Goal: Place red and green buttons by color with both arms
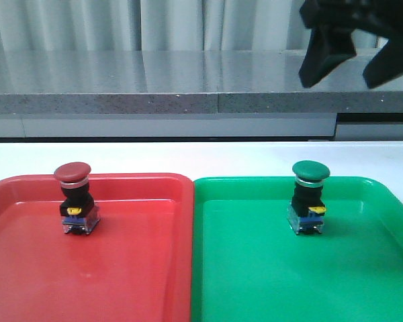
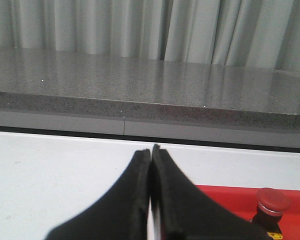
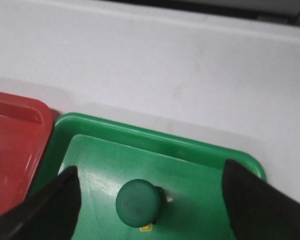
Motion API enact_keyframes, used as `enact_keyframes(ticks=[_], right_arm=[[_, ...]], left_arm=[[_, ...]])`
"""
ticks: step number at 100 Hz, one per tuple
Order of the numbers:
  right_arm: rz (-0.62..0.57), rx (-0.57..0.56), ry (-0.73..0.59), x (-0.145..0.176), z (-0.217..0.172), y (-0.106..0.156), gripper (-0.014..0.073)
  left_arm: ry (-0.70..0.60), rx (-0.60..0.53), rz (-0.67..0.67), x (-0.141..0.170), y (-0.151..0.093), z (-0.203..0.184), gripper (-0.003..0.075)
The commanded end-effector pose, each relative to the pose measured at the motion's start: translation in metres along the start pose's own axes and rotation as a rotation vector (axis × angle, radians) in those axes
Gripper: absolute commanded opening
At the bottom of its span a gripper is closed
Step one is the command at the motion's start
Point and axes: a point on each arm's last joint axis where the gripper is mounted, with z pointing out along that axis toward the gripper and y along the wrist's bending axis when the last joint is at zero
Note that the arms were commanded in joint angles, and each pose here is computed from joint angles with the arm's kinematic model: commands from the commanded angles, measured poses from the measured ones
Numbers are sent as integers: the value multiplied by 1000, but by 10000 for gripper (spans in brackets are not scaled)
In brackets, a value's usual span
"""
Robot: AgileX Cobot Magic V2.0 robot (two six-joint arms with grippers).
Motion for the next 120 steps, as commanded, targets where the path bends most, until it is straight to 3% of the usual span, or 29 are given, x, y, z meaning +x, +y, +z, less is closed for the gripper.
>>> enact_keyframes(ticks=[1,24,47,67,86,108,120], right_arm=[[-45,-7,-156,-18,-34,0,581],[-90,29,-286,-10,-85,-10,581],[-30,124,-374,29,-122,-38,581],[-12,147,-486,70,-151,-45,581],[-15,143,-556,101,-165,-45,581],[-14,142,-584,107,-172,-45,581],[-15,142,-587,107,-172,-45,518]], left_arm=[[-67,13,-5,6,0,-1,-19],[-67,13,-5,6,0,-1,-19],[-67,13,-5,6,0,-1,-19],[-67,13,-5,6,0,-1,-19],[-67,13,-5,6,0,-1,-19],[-67,13,-5,6,0,-1,-19],[-67,13,-5,6,0,-1,-19]])
